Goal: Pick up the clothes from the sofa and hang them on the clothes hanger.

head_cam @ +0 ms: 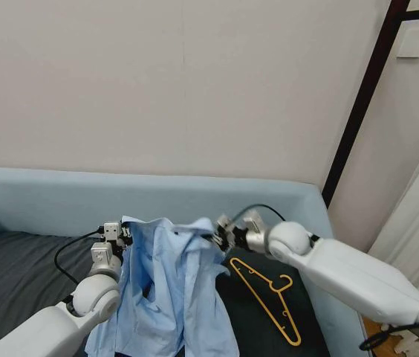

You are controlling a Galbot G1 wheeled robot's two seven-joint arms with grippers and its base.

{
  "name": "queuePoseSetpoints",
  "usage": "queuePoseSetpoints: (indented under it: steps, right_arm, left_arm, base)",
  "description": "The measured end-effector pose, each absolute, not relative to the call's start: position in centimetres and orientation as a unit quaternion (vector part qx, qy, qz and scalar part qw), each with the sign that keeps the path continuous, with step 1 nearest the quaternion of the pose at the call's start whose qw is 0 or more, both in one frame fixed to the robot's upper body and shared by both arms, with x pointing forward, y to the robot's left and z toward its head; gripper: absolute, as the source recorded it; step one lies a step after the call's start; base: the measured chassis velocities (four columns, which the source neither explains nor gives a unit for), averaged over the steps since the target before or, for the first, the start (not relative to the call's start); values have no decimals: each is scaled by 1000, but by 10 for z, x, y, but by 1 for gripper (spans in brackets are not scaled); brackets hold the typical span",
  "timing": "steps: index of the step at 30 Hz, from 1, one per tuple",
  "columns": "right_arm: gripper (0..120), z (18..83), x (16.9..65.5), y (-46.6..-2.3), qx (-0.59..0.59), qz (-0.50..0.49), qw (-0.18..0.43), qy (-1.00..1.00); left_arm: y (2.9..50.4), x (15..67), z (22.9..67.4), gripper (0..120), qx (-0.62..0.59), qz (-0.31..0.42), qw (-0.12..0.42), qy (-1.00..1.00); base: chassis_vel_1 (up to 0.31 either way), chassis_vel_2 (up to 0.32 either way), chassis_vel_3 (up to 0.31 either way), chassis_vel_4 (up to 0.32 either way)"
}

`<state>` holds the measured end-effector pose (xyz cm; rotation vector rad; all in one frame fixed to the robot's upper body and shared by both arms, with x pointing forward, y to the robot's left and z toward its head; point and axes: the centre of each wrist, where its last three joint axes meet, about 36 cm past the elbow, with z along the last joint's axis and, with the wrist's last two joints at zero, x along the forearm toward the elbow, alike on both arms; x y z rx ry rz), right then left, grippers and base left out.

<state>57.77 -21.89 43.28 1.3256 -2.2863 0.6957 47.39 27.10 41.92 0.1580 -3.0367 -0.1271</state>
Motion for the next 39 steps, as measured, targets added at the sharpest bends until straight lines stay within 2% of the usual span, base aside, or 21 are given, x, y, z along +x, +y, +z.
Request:
queuePoseSetpoints:
  steps: [2, 5, 7, 8, 12, 15, 21, 30, 34, 38, 39]
  right_arm:
    - [0, 396, 566, -218, 475, 279, 206, -809]
    - [0, 378, 563, -212, 483, 304, 196, -797]
    - [0, 371, 571, -215, 514, 351, 163, -765]
    - [0, 371, 571, -215, 514, 351, 163, -765]
    - [0, 405, 618, -235, 599, 457, 94, -651]
    - [0, 426, 633, -235, 603, 495, 81, -621]
    - [0, 450, 656, -223, 597, 573, 63, -558]
    - [0, 425, 655, -237, 595, 605, 77, -524]
    - [9, 410, 650, -253, 579, 604, 91, -540]
    - [27, 408, 643, -257, 569, 563, 88, -593]
    - [27, 408, 643, -257, 569, 563, 88, -593]
  left_arm:
    - [260, 470, 406, 0, 40, -46, 58, -996]
    - [252, 470, 397, 0, 36, -49, 65, -996]
    - [247, 476, 391, 0, 36, -53, 65, -996]
    - [247, 476, 391, 0, 36, -53, 65, -996]
    - [244, 489, 397, 0, 36, -59, 54, -996]
    - [243, 494, 405, 0, 36, -57, 45, -997]
    - [241, 499, 416, 0, 38, -52, 33, -997]
    - [239, 480, 402, 0, 27, -47, 52, -997]
    - [245, 477, 400, 0, 41, -48, 52, -997]
    - [243, 471, 397, 0, 39, -45, 59, -997]
    - [243, 471, 397, 0, 39, -45, 59, -997]
  base:
    - [-28, -8, 0, -6]
    - [0, 0, 0, 0]
    - [0, 0, 0, 0]
    - [0, 0, 0, 0]
    - [0, 0, 0, 0]
    - [0, 0, 0, 0]
    - [0, 0, 0, 0]
    - [0, 0, 0, 0]
    - [0, 0, 0, 0]
    - [0, 0, 0, 0]
    - [0, 0, 0, 0]
